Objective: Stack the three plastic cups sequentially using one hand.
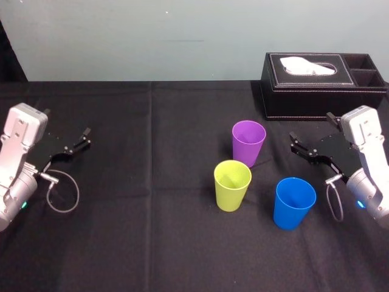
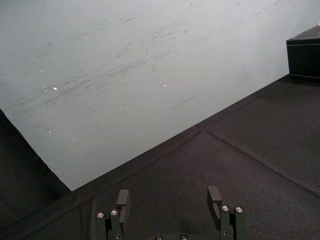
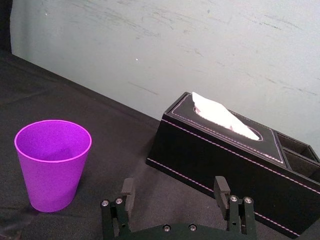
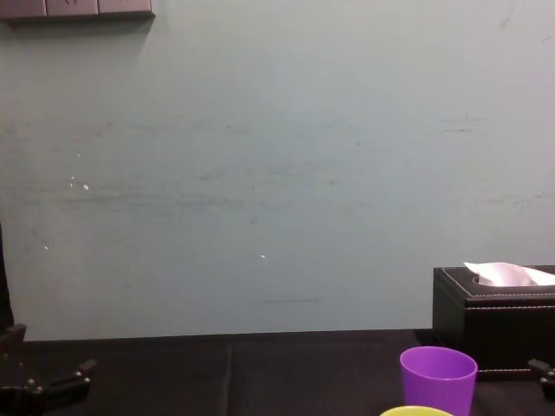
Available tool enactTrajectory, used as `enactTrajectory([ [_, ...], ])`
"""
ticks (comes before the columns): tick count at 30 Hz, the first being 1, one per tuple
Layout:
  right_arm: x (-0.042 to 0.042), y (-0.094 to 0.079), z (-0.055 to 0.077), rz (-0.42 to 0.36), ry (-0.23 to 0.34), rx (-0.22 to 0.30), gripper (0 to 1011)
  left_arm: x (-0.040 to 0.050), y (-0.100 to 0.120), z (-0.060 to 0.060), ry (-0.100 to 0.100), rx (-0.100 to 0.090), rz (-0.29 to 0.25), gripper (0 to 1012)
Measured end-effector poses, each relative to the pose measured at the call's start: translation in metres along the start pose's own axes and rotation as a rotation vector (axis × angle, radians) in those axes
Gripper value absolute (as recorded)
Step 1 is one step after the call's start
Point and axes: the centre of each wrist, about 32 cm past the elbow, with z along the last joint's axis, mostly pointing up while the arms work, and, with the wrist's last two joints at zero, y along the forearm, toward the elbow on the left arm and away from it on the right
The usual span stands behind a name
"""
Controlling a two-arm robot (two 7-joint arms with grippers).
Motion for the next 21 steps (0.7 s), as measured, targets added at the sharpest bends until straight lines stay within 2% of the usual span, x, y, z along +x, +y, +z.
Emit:
enactTrajectory([
  [21,0.0,0.0,0.0,0.0,0.0,0.0,1003,0.0,0.0,0.0,0.0,0.0,0.0,1011],
])
